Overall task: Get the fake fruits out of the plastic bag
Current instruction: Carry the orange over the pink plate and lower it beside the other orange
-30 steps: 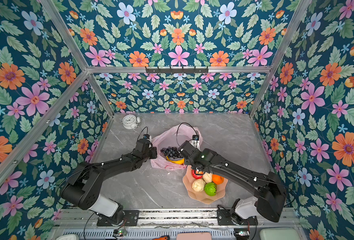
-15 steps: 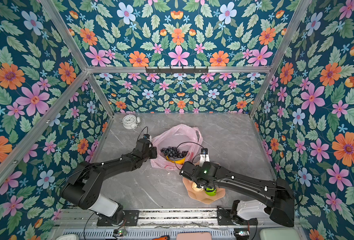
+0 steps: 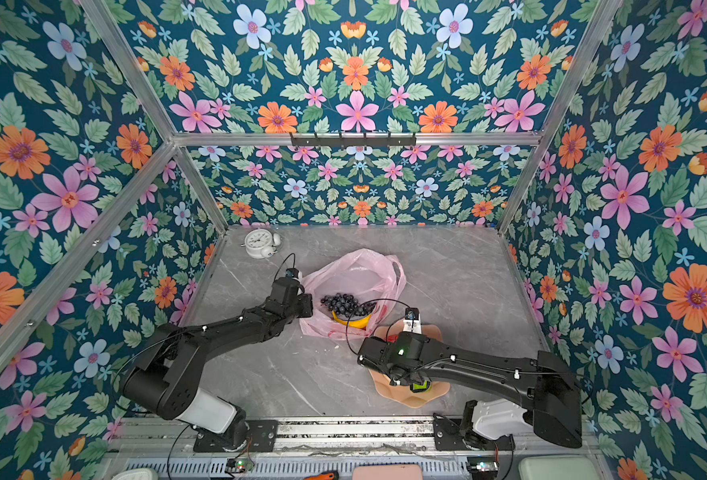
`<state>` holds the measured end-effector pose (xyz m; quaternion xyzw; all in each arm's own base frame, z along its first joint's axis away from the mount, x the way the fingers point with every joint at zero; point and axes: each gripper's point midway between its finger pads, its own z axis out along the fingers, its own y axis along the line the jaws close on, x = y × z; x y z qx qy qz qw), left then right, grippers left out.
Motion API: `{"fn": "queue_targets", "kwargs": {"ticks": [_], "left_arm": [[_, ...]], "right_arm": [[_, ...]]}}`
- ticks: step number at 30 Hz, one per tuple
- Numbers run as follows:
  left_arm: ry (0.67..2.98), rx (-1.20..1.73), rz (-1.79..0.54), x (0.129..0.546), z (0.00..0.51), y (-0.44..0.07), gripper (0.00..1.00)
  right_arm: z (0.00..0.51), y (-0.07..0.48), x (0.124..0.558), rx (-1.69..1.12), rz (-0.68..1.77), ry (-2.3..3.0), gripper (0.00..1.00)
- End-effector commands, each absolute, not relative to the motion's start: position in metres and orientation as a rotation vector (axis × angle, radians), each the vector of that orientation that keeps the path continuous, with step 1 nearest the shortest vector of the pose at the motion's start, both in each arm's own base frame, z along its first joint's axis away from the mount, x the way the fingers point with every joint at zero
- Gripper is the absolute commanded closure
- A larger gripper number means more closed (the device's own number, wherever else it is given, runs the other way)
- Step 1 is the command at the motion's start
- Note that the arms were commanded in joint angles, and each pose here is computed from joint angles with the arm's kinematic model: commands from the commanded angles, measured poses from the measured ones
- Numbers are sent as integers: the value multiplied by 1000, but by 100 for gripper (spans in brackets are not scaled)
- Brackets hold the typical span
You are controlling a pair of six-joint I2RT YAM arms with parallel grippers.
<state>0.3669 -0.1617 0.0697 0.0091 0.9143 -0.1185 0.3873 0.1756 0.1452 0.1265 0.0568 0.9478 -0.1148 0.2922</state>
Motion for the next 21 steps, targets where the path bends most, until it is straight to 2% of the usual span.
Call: {"fn": "queue_targets", "kwargs": {"ticks": [1,21], "left_arm": [[2316,25,-297,368,73,-162,98],[2320,25,-302,368,72,-162,98]], "right_arm": [[122,149,175,183,-294,2534,50],[99,150,176,210,-360,2541,45]]}}
